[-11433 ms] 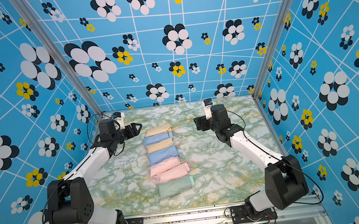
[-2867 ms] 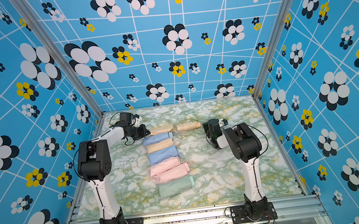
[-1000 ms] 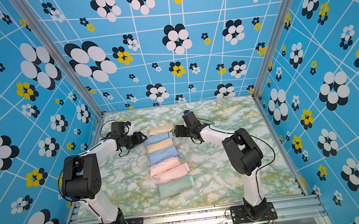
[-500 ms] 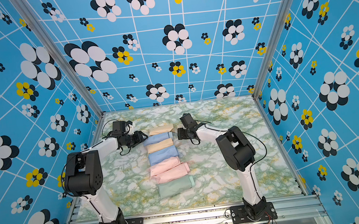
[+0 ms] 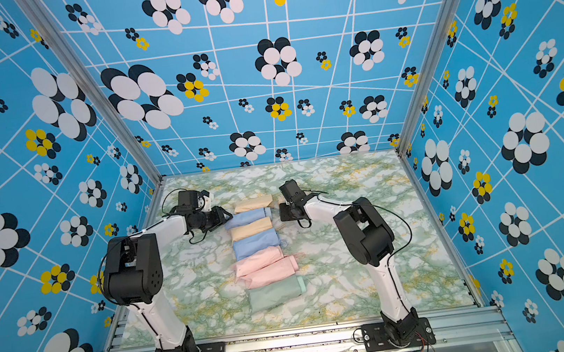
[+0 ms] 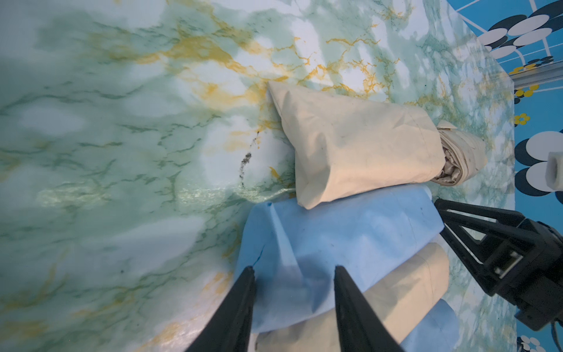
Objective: Take umbrellas out of sleeves
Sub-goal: Take out the umbrella from the umbrella sleeve.
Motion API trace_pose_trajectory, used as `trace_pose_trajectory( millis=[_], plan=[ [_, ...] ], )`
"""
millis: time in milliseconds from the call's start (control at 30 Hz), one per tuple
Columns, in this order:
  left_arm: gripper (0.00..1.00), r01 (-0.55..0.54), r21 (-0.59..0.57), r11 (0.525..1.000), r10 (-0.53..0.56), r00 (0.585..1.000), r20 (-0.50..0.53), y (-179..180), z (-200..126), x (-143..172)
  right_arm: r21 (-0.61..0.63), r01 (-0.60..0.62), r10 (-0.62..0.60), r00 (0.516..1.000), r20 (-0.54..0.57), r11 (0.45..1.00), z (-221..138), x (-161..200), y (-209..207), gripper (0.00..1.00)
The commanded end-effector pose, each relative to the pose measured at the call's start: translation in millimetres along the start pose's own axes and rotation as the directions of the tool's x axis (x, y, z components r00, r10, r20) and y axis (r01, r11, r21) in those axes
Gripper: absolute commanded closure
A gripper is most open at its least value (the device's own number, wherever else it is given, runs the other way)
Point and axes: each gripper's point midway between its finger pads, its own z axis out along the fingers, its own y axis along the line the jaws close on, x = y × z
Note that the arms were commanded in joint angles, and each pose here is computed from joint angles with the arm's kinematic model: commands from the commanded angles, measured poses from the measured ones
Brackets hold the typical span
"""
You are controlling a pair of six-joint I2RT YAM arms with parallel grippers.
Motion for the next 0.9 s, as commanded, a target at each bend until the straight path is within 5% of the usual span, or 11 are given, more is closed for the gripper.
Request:
trace_pose_trajectory(
  millis=[0,600,867],
  plan=[
    [0.61,0.008,0.017,1.0,-0.008,1.0,-0.011,0,4,-2,0.031,0.011,-0.01,1.0,-0.021,0.999,13,5,-3,0.61],
    [0.85,0.006,0.032,0.999,-0.006,1.0,-0.008,-3,3,-4,0.087,0.029,-0.027,0.999,-0.019,0.996,16,7,-9,1.0],
    [0.95,0.006,0.045,0.999,-0.006,1.0,-0.009,-5,3,0,0.084,0.016,-0.021,0.998,0.054,0.996,-7,-3,-10,1.0]
  ],
)
